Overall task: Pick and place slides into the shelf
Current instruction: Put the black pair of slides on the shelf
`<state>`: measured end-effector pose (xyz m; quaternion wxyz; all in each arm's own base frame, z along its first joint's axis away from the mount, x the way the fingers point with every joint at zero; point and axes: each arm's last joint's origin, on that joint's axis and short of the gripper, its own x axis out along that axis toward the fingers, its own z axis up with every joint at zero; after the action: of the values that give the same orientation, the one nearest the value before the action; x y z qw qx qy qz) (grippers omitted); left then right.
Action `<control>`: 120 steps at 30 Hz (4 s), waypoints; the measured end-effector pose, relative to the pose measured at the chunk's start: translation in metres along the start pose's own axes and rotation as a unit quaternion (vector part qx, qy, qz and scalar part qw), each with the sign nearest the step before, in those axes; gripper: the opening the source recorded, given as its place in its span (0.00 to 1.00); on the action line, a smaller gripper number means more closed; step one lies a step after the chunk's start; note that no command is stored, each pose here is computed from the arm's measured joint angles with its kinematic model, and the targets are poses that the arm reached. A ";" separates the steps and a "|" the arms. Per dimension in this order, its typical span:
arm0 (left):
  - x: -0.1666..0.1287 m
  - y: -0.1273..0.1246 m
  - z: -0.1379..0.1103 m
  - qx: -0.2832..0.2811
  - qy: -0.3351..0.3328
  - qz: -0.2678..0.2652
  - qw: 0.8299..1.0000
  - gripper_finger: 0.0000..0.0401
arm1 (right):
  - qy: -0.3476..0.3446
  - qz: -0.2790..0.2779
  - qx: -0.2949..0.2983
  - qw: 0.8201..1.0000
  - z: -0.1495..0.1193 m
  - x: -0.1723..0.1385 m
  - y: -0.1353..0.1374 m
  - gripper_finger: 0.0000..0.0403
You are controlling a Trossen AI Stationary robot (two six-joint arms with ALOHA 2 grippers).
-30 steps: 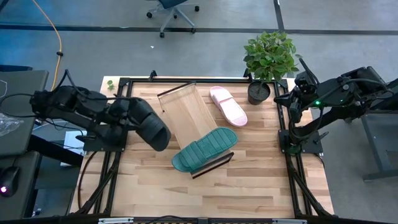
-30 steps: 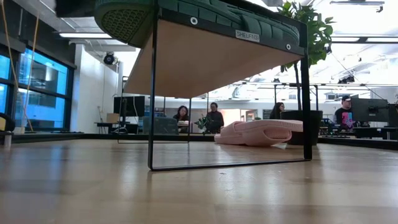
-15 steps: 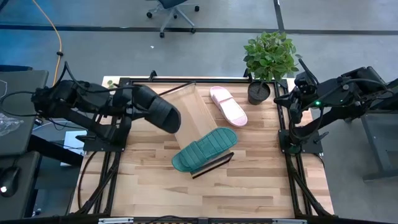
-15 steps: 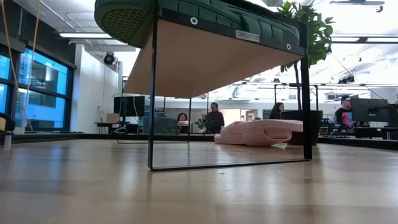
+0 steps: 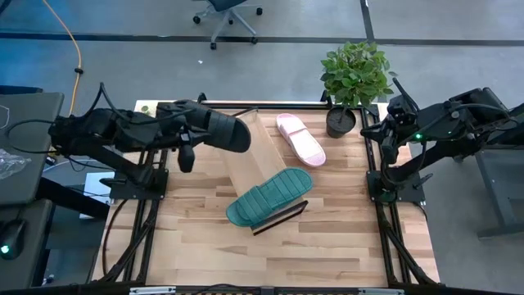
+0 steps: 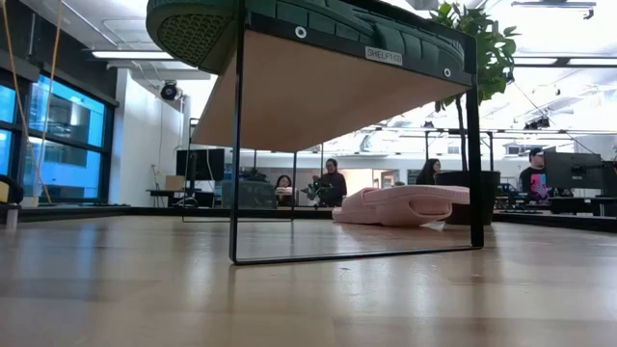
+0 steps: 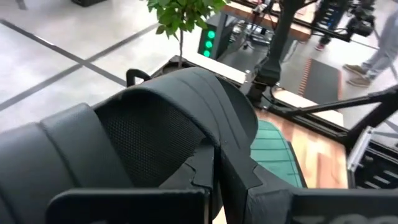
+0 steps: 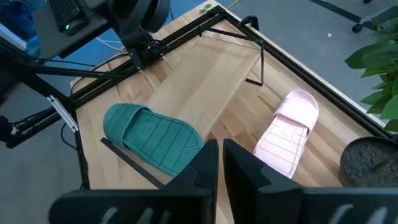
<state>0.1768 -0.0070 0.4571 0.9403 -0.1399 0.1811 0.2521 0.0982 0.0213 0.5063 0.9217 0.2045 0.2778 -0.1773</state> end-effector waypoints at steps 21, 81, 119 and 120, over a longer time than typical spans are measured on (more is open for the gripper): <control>0.046 -0.027 0.003 -0.088 -0.048 0.068 0.993 0.00 | -0.006 -0.008 -0.058 0.998 0.000 0.000 0.000 0.04; 0.176 0.002 -0.011 -0.324 -0.051 0.219 0.919 0.00 | -0.018 -0.049 -0.185 0.981 0.003 0.008 0.004 0.04; 0.194 0.032 -0.024 -0.359 -0.017 0.241 0.901 0.00 | -0.018 -0.049 -0.194 0.980 0.003 0.008 0.004 0.04; 0.194 0.032 -0.024 -0.360 -0.015 0.240 0.902 0.00 | -0.018 -0.049 -0.194 0.980 0.003 0.008 0.004 0.04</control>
<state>0.3101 0.0937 0.3504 0.7396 -0.4169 0.0918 0.5204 0.1075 0.0221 0.5052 0.9388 0.0050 0.3002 -0.1689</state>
